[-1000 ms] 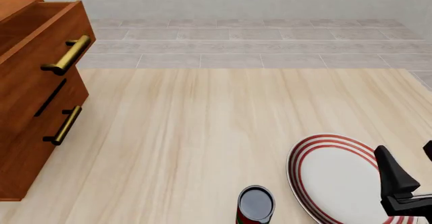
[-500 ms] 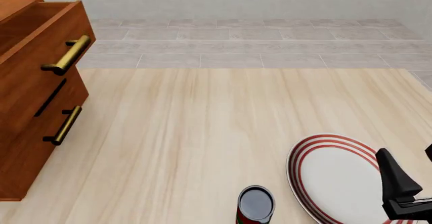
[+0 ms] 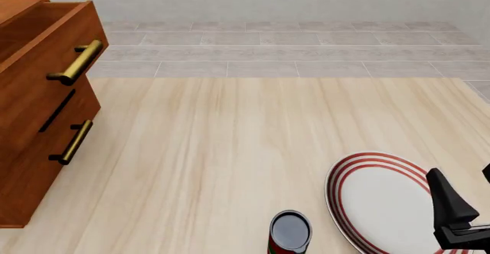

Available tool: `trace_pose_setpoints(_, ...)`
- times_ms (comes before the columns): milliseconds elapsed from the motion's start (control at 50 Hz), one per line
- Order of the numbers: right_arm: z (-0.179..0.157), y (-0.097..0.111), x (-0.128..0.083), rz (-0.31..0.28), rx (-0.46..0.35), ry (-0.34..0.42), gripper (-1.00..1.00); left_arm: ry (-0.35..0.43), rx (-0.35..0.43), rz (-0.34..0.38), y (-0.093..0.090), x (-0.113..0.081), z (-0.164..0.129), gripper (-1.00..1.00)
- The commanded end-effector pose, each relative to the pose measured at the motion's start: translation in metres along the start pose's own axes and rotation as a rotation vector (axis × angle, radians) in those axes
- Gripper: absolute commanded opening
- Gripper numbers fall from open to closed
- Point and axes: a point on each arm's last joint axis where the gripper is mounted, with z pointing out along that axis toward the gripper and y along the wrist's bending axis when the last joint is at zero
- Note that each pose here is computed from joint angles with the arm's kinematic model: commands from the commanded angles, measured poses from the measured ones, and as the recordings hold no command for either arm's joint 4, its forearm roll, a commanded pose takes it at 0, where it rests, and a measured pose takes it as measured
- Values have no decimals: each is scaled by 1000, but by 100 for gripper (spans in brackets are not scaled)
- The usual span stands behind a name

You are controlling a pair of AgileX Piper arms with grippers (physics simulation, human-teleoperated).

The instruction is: Put the bowl on top of the cabinet.

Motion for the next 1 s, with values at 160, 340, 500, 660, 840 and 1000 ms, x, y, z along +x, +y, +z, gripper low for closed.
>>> trace_pose_setpoints(160,0,0,0,0,1,0,100,10,-36,-47,9,1,7,-100)
trace_pose_setpoints(340,0,0,0,0,1,0,100,13,-54,-53,14,2,9,-100)
trace_pose_setpoints(500,2,0,-1,0,2,1,100,18,-62,-62,16,4,12,-100)
trace_pose_setpoints(660,4,0,-1,-1,2,0,100,39,-76,-71,21,11,17,-100)
trace_pose_setpoints(840,5,0,-1,-1,2,1,100,46,-92,-72,26,15,21,-100)
trace_pose_setpoints(1000,5,0,-1,-1,2,3,100,50,-104,-74,29,16,23,-100)
